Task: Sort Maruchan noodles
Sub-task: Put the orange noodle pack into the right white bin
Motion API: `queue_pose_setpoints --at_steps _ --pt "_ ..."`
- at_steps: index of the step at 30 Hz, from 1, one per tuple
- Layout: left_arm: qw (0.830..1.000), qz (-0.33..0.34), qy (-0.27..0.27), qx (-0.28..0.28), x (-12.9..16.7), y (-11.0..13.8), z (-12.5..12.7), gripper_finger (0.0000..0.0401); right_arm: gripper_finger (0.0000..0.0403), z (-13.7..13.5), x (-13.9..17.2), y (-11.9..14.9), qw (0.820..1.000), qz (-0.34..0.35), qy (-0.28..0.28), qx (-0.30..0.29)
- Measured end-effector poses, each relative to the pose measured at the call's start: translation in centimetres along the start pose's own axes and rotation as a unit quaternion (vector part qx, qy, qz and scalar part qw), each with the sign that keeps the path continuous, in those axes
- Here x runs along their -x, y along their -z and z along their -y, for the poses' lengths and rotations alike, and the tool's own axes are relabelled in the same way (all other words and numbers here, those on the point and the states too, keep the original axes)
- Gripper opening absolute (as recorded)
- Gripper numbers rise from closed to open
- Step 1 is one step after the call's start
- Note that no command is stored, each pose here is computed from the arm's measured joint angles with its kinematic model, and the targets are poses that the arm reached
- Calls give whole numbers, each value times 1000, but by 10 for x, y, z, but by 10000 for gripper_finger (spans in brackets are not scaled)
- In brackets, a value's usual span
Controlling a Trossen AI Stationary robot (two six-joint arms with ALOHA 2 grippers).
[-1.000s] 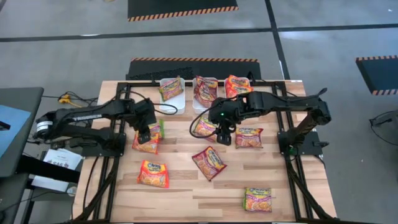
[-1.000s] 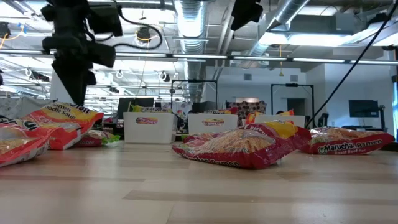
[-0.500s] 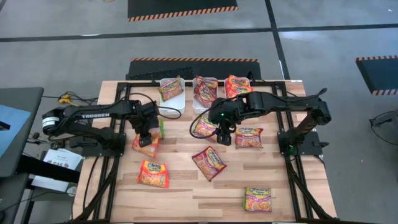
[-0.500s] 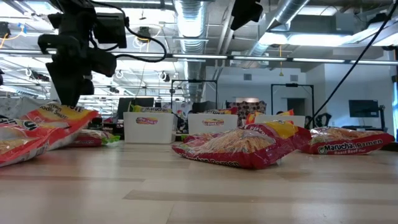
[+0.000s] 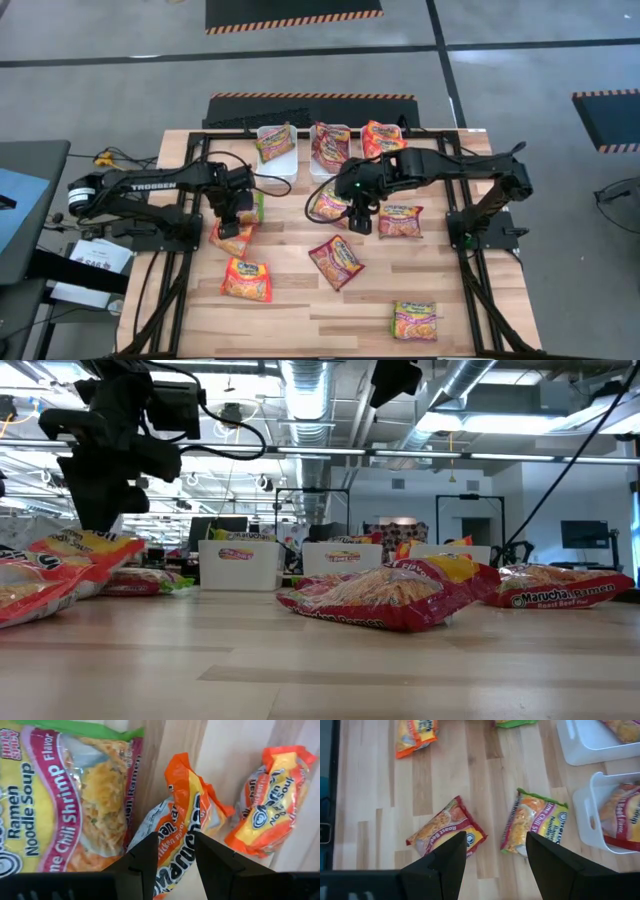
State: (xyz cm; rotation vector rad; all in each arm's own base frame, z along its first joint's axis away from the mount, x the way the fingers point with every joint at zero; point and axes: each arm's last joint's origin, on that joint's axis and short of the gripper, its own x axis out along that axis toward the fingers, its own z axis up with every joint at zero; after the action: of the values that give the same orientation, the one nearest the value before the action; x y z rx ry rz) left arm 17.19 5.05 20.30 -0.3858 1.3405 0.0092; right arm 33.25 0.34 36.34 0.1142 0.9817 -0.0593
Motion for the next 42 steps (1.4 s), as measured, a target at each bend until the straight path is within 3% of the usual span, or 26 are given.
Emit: queue_pose_setpoints --at_steps 9,20,27,37,42 --pt "993 10 -112 -20 19 -9 -7 112 228 0 0 0 1000 4 22 -12" --pt "994 -25 -109 15 20 -3 -17 112 228 1 0 1 1000 -3 24 -13" --pt "1000 -16 -15 11 15 -7 -9 112 228 1 0 1 1000 -5 24 -13" --pt "999 -19 -25 -27 10 -10 9 112 228 1 0 1 1000 -4 24 -12" --pt "996 -7 -70 -47 8 -13 15 112 228 1 0 1 1000 -5 24 -11"
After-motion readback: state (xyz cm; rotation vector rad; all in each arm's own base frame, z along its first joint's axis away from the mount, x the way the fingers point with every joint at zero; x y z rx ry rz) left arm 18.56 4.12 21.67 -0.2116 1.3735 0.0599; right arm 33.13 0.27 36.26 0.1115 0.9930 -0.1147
